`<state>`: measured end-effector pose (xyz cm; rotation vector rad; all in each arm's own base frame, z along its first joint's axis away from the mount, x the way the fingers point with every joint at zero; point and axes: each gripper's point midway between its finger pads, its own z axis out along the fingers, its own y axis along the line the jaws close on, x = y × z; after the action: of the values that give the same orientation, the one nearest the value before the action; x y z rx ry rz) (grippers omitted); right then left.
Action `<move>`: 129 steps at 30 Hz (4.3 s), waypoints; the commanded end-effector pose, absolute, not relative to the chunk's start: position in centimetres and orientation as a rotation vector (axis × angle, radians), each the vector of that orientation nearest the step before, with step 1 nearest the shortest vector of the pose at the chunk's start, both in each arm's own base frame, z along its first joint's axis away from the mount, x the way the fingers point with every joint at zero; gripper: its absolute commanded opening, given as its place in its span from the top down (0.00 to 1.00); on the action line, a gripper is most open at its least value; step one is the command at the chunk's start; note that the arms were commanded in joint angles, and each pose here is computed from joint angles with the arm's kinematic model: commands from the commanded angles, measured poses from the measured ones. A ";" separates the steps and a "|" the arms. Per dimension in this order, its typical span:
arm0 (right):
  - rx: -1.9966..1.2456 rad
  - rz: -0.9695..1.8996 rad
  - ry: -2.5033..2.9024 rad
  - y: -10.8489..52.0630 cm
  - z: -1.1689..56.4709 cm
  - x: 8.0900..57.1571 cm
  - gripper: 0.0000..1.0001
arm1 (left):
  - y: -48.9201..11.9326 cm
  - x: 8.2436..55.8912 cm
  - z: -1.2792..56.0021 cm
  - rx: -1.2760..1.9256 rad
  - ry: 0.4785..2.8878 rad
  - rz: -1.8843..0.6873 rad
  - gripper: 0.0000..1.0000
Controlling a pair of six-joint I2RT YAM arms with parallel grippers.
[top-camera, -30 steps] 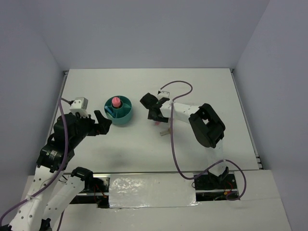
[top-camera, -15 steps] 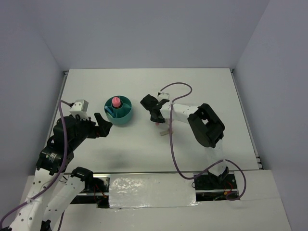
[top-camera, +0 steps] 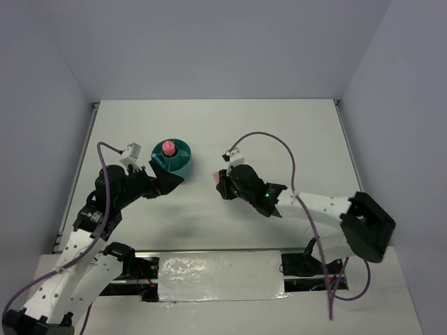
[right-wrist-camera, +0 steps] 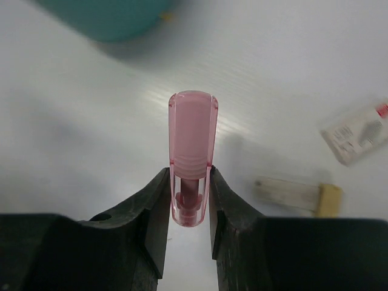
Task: Sort the stationery into containers
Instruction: Pick up the stationery from the center of the board, then place the stationery in the storage box, then pick up the stationery from the center of the board.
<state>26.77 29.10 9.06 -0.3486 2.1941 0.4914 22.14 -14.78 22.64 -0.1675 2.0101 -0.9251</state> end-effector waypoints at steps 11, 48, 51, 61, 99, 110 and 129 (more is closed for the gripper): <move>-0.736 0.795 1.642 34.2 24.0 17.4 1.00 | -22.5 20.4 27.9 -0.042 1.882 -1.317 0.05; -0.273 0.518 1.845 24.1 25.2 18.2 0.06 | -8.7 32.4 24.1 -0.595 1.769 -0.161 1.00; -0.254 0.555 1.835 23.2 25.2 17.8 0.06 | -7.4 34.5 23.2 -0.625 1.766 -0.098 1.00; -0.282 0.550 1.828 21.8 24.1 17.3 0.06 | -6.5 37.6 21.7 -0.619 1.762 -0.057 0.95; 0.260 0.214 2.360 20.9 9.0 30.7 0.19 | -10.2 22.7 23.3 0.008 2.058 -0.417 0.01; 0.353 0.060 2.472 21.8 4.0 35.9 0.31 | -10.8 20.9 24.8 0.032 1.941 -0.504 0.01; 0.025 0.441 2.378 28.2 5.5 38.5 0.77 | -11.0 21.1 24.7 0.046 1.949 -0.505 0.01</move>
<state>36.48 22.58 1.99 0.2182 2.4960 0.1123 20.73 -10.58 23.71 0.0136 1.9877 -0.4916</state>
